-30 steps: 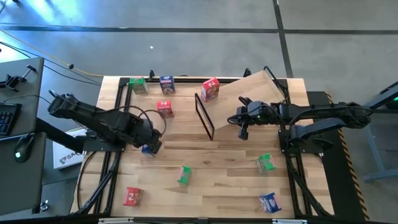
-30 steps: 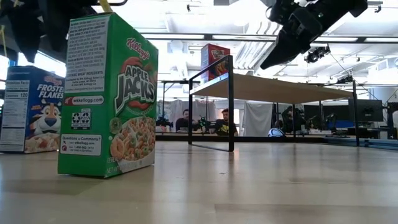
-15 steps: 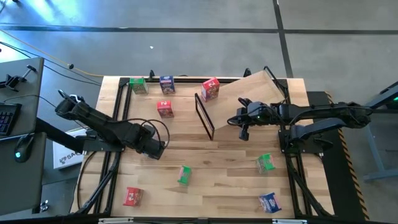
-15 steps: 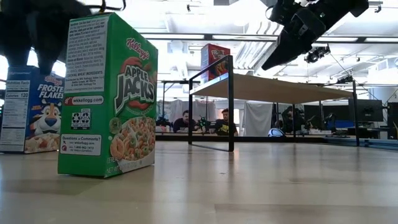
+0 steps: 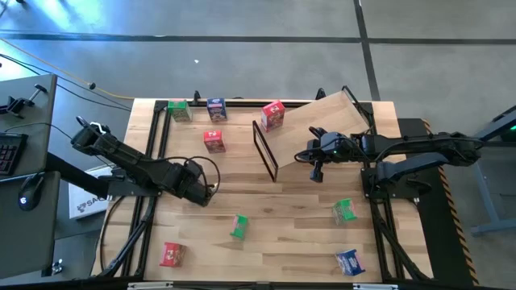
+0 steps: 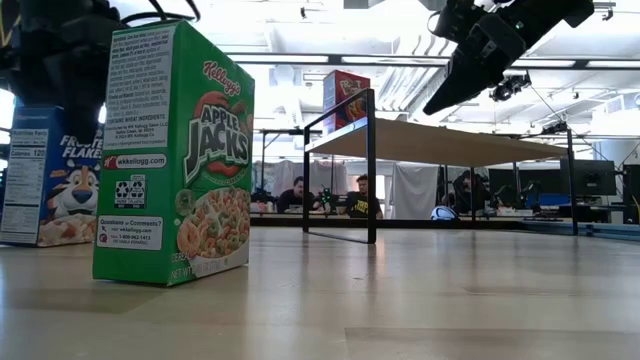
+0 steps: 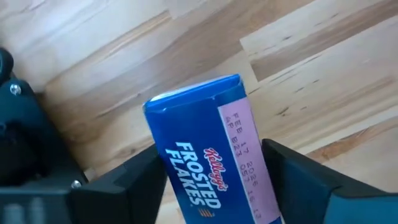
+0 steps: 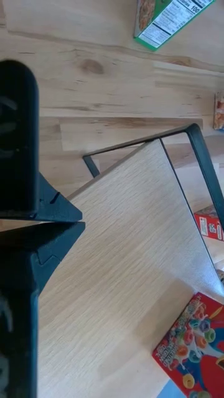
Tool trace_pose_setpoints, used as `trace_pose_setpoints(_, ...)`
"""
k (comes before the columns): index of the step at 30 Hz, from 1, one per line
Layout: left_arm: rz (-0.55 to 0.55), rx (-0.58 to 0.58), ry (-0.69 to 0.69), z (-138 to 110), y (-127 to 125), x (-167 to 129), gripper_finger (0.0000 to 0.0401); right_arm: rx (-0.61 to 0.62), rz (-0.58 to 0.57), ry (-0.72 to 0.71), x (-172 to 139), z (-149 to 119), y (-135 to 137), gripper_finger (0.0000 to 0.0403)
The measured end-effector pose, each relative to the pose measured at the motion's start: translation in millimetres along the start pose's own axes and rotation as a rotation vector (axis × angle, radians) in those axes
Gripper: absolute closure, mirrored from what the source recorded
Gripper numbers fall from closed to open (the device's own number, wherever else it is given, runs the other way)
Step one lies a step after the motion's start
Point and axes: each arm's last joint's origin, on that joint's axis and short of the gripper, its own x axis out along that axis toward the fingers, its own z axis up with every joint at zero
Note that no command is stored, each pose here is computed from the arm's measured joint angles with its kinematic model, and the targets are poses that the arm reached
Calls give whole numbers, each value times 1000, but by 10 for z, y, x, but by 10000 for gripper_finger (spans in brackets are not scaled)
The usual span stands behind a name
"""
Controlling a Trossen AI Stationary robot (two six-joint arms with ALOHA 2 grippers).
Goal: Stack cereal on shelf
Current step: Put the middle blue cereal box on the shelf
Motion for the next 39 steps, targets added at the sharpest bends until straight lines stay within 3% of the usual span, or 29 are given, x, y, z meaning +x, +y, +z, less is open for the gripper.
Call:
trace_pose_setpoints(8,-74,140,-51,71,-82,-36,237,4,0,-1,-5,0,-1,402)
trace_pose_setpoints(18,-413,386,-271,591,-468,-392,246,53,31,-73,-296,12,8,402)
trace_pose_setpoints(22,-500,512,-333,821,-720,-448,247,60,59,-102,-438,0,76,402)
trace_pose_setpoints(30,-511,787,-350,1044,-1314,-360,247,77,60,-116,-578,-41,213,402)
trace_pose_setpoints(39,-487,874,-288,1081,-1628,-78,247,56,67,-129,-611,-51,334,402)
